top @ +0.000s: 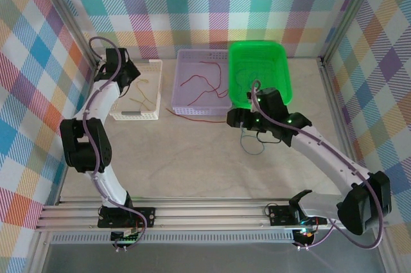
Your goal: Untangle the cables
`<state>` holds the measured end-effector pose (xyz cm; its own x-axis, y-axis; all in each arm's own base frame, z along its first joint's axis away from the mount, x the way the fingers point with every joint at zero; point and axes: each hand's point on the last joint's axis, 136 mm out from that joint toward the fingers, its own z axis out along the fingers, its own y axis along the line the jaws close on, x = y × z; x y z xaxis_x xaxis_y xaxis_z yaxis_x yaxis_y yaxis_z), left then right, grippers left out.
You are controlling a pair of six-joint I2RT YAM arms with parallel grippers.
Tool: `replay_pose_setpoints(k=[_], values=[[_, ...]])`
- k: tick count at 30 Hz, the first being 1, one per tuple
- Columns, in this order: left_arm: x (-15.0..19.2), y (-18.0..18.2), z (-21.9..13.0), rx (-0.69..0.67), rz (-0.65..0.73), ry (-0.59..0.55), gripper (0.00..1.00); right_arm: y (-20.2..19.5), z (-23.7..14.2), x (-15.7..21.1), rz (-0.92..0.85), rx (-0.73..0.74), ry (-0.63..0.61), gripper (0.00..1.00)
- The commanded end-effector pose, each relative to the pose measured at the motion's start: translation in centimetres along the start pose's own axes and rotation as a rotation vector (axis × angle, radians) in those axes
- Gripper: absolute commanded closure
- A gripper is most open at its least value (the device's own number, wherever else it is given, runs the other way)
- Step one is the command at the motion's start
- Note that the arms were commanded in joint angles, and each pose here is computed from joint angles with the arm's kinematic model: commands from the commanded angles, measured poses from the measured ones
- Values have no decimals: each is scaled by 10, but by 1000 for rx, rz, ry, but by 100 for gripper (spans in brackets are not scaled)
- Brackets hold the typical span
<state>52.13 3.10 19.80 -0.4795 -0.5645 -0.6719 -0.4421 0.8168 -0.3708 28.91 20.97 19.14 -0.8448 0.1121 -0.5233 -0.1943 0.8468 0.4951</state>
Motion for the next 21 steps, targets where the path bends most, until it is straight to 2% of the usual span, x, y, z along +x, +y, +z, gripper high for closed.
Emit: replay_pose_setpoints(k=[1, 7, 16, 21], values=[[12, 27, 13, -69, -59, 48, 96, -55, 9, 24, 26, 263, 57, 24], [36, 51, 29, -145, -78, 119, 94, -76, 27, 47, 62, 330, 138, 24], [48, 82, 31, -282, -73, 126, 93, -91, 39, 59, 81, 378, 173, 25], [49, 101, 35, -340, -96, 147, 84, -98, 41, 64, 83, 404, 182, 25]])
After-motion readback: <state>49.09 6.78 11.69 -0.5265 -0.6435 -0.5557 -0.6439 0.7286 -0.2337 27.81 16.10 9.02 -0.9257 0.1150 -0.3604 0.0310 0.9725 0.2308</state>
